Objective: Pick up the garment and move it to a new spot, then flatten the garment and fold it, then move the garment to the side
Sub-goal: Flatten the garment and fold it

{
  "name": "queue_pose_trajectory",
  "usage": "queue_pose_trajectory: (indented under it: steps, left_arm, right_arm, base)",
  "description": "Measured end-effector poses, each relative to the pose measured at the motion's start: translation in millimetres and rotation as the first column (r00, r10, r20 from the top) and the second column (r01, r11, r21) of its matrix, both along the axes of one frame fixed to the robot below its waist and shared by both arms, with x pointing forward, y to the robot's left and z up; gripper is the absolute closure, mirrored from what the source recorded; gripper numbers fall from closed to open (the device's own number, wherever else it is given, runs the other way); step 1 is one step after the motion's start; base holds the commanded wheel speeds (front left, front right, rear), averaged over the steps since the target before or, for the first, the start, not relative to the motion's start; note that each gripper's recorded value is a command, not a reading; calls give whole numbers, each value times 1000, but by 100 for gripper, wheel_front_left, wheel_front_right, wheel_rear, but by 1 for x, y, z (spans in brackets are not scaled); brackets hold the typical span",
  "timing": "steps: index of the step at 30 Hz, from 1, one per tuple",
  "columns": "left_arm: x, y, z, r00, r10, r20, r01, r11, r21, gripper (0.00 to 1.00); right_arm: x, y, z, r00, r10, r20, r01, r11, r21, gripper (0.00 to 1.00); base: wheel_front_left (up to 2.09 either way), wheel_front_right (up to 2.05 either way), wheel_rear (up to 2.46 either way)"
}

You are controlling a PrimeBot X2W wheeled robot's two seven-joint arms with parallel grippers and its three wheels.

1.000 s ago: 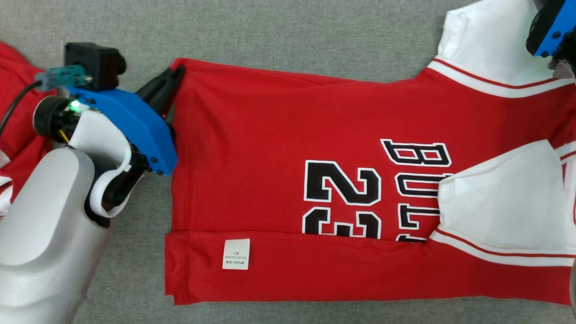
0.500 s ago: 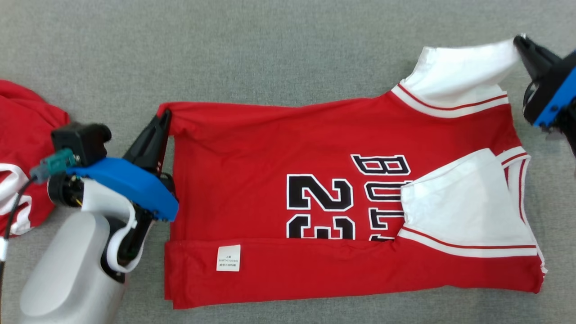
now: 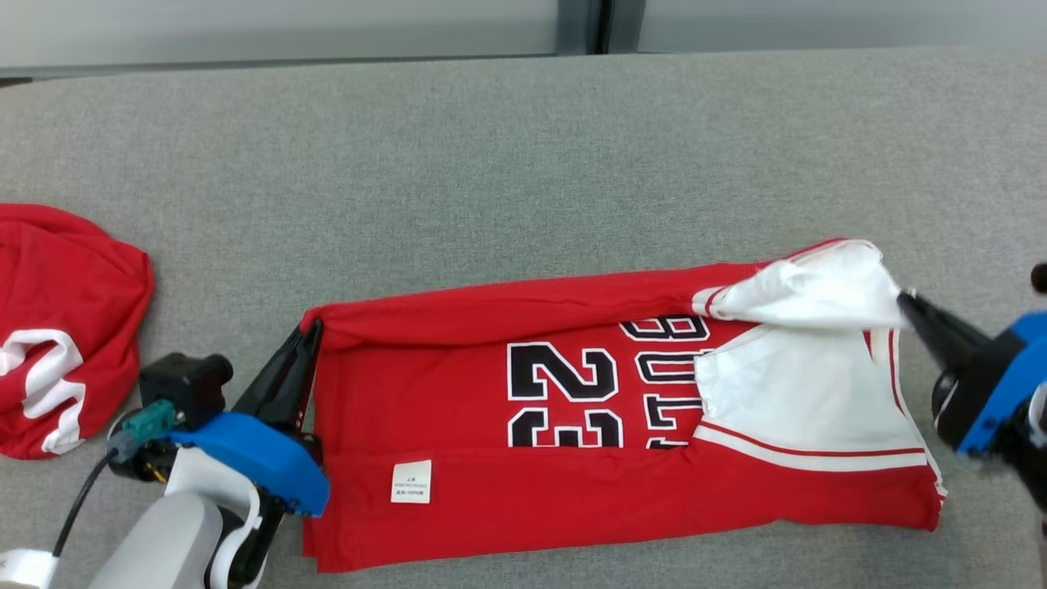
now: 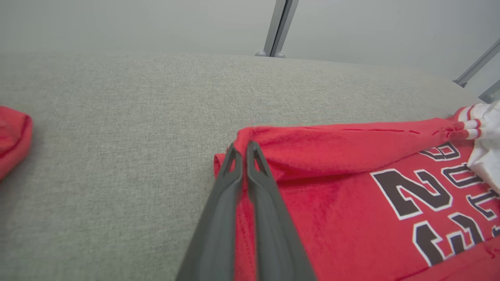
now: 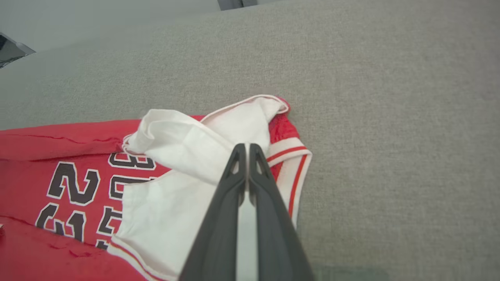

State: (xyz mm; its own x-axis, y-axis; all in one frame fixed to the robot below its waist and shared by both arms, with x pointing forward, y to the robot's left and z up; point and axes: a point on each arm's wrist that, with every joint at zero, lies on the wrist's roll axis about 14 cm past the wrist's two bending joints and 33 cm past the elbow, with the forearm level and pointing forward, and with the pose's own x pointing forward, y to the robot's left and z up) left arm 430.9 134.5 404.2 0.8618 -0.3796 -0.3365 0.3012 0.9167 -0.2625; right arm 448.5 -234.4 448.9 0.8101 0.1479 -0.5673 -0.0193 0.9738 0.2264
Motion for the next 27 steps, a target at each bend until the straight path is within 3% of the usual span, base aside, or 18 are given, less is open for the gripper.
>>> queue_pose_trajectory:
  steps: [6,18,19,20,21,22,23,27]
  left_arm:
    - [-20,6,-10,1000,15,-27,-14,1000,28,100]
    - [-34,8,-14,998,48,-43,-47,998,33,100]
    - [-35,9,-15,997,52,-52,-51,998,30,96]
    - [-37,9,-16,997,58,-59,-56,998,31,82]
    - [-39,9,-17,996,66,-66,-64,998,28,63]
    - [-41,10,-19,994,72,-77,-69,997,29,44]
    - [-44,10,-21,993,76,-85,-74,997,27,0]
    - [-49,16,-19,992,107,-68,-105,994,31,0]
  right_arm:
    - [-43,4,-1,999,-34,-16,34,999,29,100]
    - [-91,8,-10,993,-92,-76,98,993,70,100]
    - [-94,8,-12,992,-98,-83,104,992,73,100]
    - [-96,9,-14,991,-100,-93,107,991,77,90]
    - [-98,9,-15,990,-103,-98,111,991,79,51]
    - [-99,8,-16,989,-113,-95,120,990,76,0]
    - [-99,6,-15,989,-120,-90,126,989,72,0]
    - [-97,3,-12,988,-137,-65,142,988,65,0]
  base:
    - [0,0,0]
    - [0,0,0]
    - [0,0,0]
    - [0,0,0]
    - [0,0,0]
    - [0,0,0]
    - [0,0,0]
    - [0,0,0]
